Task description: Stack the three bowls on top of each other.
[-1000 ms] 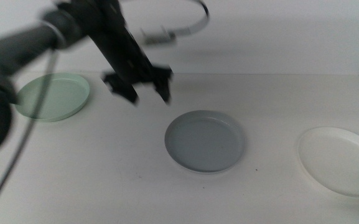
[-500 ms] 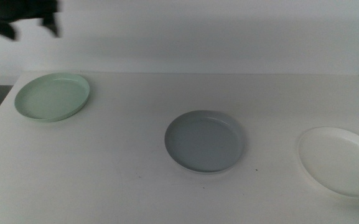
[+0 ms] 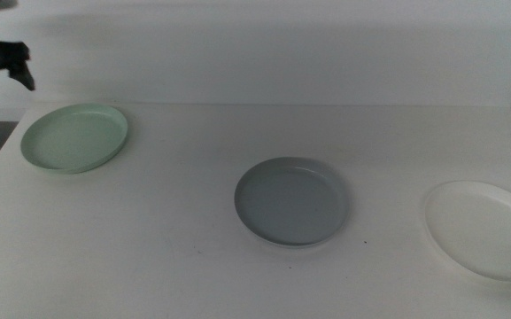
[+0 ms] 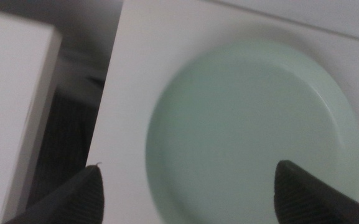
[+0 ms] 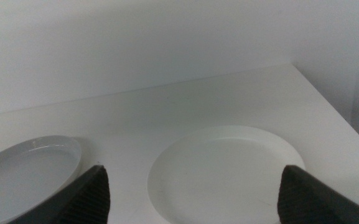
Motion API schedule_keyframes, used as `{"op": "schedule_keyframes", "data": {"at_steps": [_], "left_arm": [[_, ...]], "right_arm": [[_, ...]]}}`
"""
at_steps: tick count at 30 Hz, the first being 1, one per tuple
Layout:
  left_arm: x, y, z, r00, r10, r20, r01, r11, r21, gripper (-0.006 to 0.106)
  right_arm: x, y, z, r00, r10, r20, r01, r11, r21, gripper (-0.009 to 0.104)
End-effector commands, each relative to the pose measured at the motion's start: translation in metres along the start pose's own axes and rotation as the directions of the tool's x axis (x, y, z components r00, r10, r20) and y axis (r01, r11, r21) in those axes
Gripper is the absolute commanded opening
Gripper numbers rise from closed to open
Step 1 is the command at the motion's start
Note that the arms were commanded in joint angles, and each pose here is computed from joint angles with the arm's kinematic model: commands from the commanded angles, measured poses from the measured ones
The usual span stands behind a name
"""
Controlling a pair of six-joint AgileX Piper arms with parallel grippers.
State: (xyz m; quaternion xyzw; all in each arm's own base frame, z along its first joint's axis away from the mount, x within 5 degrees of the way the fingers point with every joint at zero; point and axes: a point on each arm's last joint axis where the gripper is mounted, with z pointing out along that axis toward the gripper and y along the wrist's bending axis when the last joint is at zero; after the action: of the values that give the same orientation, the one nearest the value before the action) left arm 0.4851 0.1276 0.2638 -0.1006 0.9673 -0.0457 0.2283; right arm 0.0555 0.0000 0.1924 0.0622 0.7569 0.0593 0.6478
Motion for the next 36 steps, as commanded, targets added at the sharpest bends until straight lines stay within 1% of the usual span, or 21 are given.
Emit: {"op": "schedule_keyframes", "data": {"at_steps": [1, 6, 10, 17, 19, 21, 24, 25, 29, 32, 33, 36], "left_arm": [[-0.008, 0.004, 0.022, 1.0, 0.019, 0.021, -0.019, 1.0, 0.004, 0.094], [-0.012, 0.013, 0.061, 1.0, 0.026, 0.018, -0.026, 1.0, -0.012, 0.094], [-0.005, 0.019, 0.087, 0.999, 0.038, -0.03, -0.039, 0.999, -0.029, 0.094], [0.005, 0.022, 0.119, 0.997, 0.039, -0.067, -0.039, 0.999, -0.007, 0.094], [0.006, 0.023, 0.123, 0.997, 0.038, -0.068, -0.038, 0.999, -0.003, 0.092], [0.008, 0.022, 0.128, 0.997, 0.032, -0.074, -0.032, 0.999, 0.006, 0.087], [0.011, 0.022, 0.135, 0.996, 0.023, -0.085, -0.021, 1.0, 0.021, 0.073], [0.012, 0.022, 0.136, 0.996, 0.021, -0.089, -0.018, 1.0, 0.025, 0.065], [0.014, 0.022, 0.137, 0.993, 0.01, -0.115, -0.007, 1.0, 0.028, 0.029], [0.015, 0.024, 0.132, 0.99, 0.029, -0.135, -0.029, 1.0, 0.002, 0.004], [0.015, 0.024, 0.129, 0.989, 0.036, -0.146, -0.037, 0.999, -0.01, -0.002], [0.009, 0.023, 0.111, 0.991, 0.045, -0.129, -0.049, 0.998, -0.026, -0.002]], "right_arm": [[0.0, 0.0, 0.0, 1.0, -0.006, 0.011, 0.006, 1.0, 0.004, 0.093], [0.0, 0.0, 0.0, 1.0, -0.006, 0.011, 0.006, 1.0, 0.004, 0.093], [0.0, 0.0, 0.0, 1.0, -0.006, 0.011, 0.006, 1.0, 0.004, 0.093], [0.0, 0.0, 0.0, 1.0, -0.006, 0.011, 0.006, 1.0, 0.004, 0.093], [0.0, 0.0, 0.0, 1.0, -0.006, 0.011, 0.006, 1.0, 0.004, 0.093], [0.0, 0.0, 0.0, 1.0, -0.006, 0.011, 0.006, 1.0, 0.004, 0.093], [0.0, 0.0, 0.0, 1.0, -0.006, 0.011, 0.006, 1.0, 0.004, 0.093], [0.0, 0.0, 0.0, 1.0, -0.006, 0.011, 0.006, 1.0, 0.004, 0.093], [0.0, 0.0, 0.0, 1.0, -0.006, 0.011, 0.006, 1.0, 0.004, 0.093], [0.0, 0.0, 0.0, 1.0, -0.006, 0.011, 0.006, 1.0, 0.004, 0.093], [0.0, 0.0, 0.0, 1.0, -0.006, 0.011, 0.006, 1.0, 0.004, 0.093], [0.0, 0.0, 0.0, 1.0, -0.006, 0.011, 0.006, 1.0, 0.004, 0.093]]}}
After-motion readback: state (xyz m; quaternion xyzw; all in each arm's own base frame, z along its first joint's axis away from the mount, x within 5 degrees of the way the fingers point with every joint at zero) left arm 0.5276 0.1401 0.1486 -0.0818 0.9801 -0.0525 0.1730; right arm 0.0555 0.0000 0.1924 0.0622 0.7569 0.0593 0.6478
